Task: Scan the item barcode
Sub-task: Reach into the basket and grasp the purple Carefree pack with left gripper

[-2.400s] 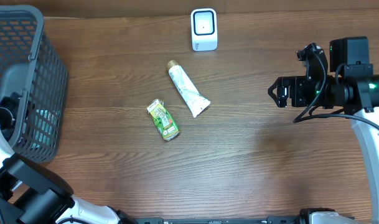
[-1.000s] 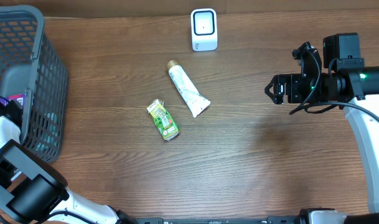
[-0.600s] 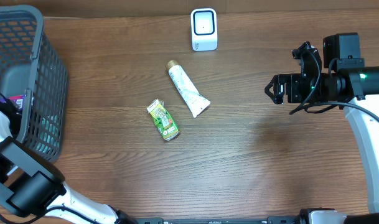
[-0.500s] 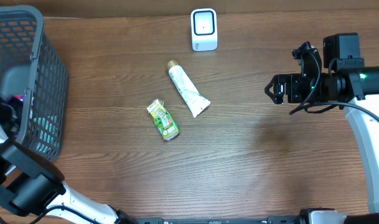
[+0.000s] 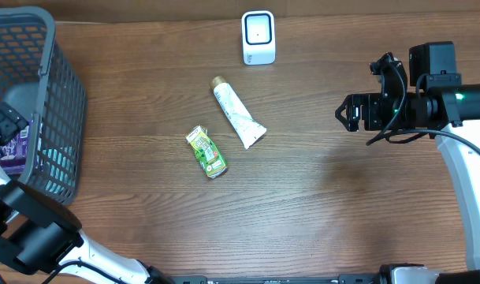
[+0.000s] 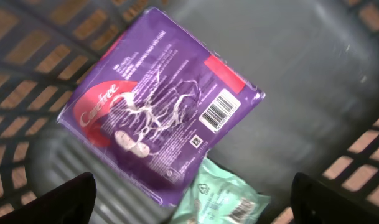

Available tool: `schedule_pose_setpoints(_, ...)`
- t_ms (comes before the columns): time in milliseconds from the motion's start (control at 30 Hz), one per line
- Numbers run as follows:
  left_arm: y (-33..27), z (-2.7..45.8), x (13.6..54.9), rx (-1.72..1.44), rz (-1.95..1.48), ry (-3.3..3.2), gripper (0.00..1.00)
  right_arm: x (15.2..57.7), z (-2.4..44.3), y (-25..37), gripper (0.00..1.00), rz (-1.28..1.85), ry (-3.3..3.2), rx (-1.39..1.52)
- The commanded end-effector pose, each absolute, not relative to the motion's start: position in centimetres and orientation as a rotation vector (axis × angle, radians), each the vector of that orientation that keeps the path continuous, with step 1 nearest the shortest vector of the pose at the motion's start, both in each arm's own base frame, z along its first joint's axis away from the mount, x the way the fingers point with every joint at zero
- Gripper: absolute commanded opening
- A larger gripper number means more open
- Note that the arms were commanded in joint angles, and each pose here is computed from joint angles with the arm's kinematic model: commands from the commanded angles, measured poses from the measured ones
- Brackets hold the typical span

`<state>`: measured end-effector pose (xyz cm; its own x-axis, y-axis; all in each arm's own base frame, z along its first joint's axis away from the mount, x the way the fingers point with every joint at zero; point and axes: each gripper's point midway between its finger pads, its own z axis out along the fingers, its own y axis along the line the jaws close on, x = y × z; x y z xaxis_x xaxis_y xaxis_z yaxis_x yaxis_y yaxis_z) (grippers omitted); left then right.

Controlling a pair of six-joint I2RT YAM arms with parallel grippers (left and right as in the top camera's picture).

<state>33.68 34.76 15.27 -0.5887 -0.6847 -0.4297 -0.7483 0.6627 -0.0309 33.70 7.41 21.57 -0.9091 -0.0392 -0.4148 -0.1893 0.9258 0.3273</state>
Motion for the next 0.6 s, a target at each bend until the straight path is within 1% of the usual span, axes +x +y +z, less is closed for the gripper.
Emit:
schedule_pose_setpoints(0,34.2,11.9,33.5,-0.943,0.231,2.631,0.90,34.1,22.2,7.7,1.00,0.522,2.652,-0.175)
schedule_pose_setpoints(100,34.2,10.1,33.4,-0.931,0.216,2.680,0.88,34.2,22.2,7.7,1.00,0.521,2.649,-0.176)
schedule_pose_setpoints(167,34.0,8.1,33.0,-0.905,0.202,2.750,0.83,34.2,22.2,7.7,1.00,0.521,2.649,-0.176)
schedule_pose_setpoints(233,34.2,7.0,32.6,-0.920,0.215,2.781,0.80,34.2,22.2,7.7,1.00,0.521,2.649,-0.176)
schedule_pose_setpoints(300,34.2,6.2,32.3,-0.930,0.220,2.804,0.68,34.2,22.2,7.7,1.00,0.521,2.649,-0.176)
schedule_pose_setpoints(333,34.2,5.9,32.2,-0.933,0.215,2.812,0.58,34.2,22.2,7.7,1.00,0.522,2.649,-0.175)
schedule_pose_setpoints(367,34.2,5.4,32.2,-0.936,0.212,2.822,0.45,34.2,22.2,7.7,1.00,0.522,2.649,-0.175)
schedule_pose_setpoints(400,34.1,5.3,32.2,-0.937,0.210,2.825,0.41,34.2,22.2,7.7,1.00,0.522,2.649,-0.175)
schedule_pose_setpoints(467,34.1,4.8,32.1,-0.940,0.204,2.834,0.23,34.2,22.2,7.7,1.00,0.522,2.649,-0.175)
schedule_pose_setpoints(500,34.1,4.8,32.1,-0.940,0.204,2.834,0.09,34.2,22.2,7.7,1.00,0.522,2.649,-0.175)
schedule_pose_setpoints(533,34.1,4.9,32.1,-0.940,0.204,2.833,0.04,34.1,22.2,7.7,1.00,0.522,2.649,-0.175)
schedule_pose_setpoints(567,34.1,4.9,32.1,-0.940,0.204,2.834,0.04,34.2,22.2,7.7,1.00,0.522,2.649,-0.175)
